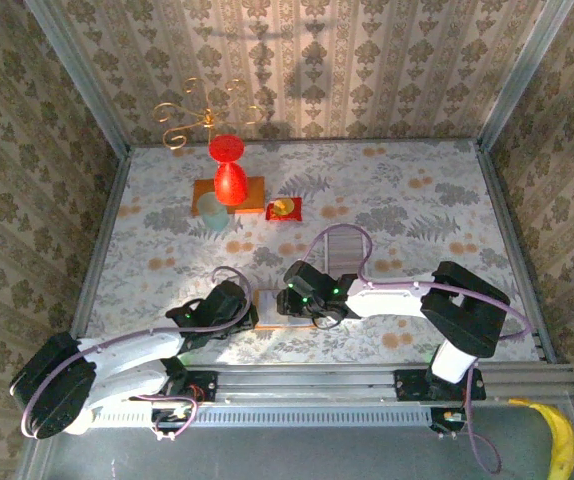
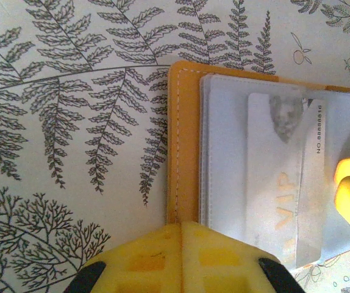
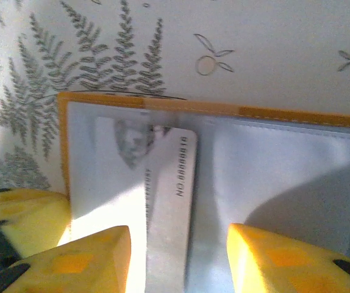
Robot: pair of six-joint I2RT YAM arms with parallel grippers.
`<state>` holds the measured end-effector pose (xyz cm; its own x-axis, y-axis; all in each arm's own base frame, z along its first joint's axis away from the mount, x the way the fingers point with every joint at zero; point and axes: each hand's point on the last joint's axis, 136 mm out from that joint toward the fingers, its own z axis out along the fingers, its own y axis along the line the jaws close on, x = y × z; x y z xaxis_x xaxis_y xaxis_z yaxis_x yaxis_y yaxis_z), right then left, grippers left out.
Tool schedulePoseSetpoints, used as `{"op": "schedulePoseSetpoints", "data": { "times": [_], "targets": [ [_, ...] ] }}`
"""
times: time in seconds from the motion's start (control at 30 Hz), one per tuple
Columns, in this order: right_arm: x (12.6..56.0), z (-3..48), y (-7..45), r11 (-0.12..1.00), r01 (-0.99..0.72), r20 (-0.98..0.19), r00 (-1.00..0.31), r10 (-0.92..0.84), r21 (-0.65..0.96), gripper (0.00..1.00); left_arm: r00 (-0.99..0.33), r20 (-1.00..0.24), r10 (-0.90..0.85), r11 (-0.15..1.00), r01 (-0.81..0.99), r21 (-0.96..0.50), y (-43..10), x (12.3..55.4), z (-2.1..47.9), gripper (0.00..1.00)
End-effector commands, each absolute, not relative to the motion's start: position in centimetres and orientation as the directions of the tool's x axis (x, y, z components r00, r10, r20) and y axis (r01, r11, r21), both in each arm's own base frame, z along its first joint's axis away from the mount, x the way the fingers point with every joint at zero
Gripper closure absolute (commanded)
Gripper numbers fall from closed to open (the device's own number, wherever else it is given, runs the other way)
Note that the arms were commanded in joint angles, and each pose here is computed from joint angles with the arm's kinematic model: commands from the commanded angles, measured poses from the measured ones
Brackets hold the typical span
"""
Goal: Put the credit cards into the card holder
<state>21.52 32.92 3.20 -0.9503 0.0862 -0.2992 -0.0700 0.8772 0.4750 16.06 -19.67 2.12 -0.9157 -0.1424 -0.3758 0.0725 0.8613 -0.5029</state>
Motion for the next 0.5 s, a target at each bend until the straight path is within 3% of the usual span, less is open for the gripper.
{"op": "schedulePoseSetpoints", "data": {
  "times": [0.0,0.23,0.37,0.47],
  "targets": [
    [21.5,3.3,31.4,0.915,-0.081,-0.328,-0.943,0.059,0.396,0.57,-0.923,-0.359,-0.139,0.880,0.051,-0.472,-18.7,15.4,1.1,0.92],
    [21.5,2.9,32.0,0.919,-0.097,-0.327,-0.944,0.036,0.382,0.91,-0.922,-0.362,-0.139,0.879,0.054,-0.474,-18.8,15.5,1.3,0.93],
    [21.4,2.7,32.7,0.923,-0.120,-0.324,-0.946,0.005,0.365,1.00,-0.923,-0.359,-0.139,0.880,0.052,-0.473,-18.8,15.4,1.2,0.93],
    [21.2,2.7,33.4,0.920,-0.133,-0.321,-0.947,-0.008,0.369,1.00,-0.924,-0.355,-0.139,0.880,0.049,-0.472,-18.7,15.3,1.1,0.93]
  ]
}}
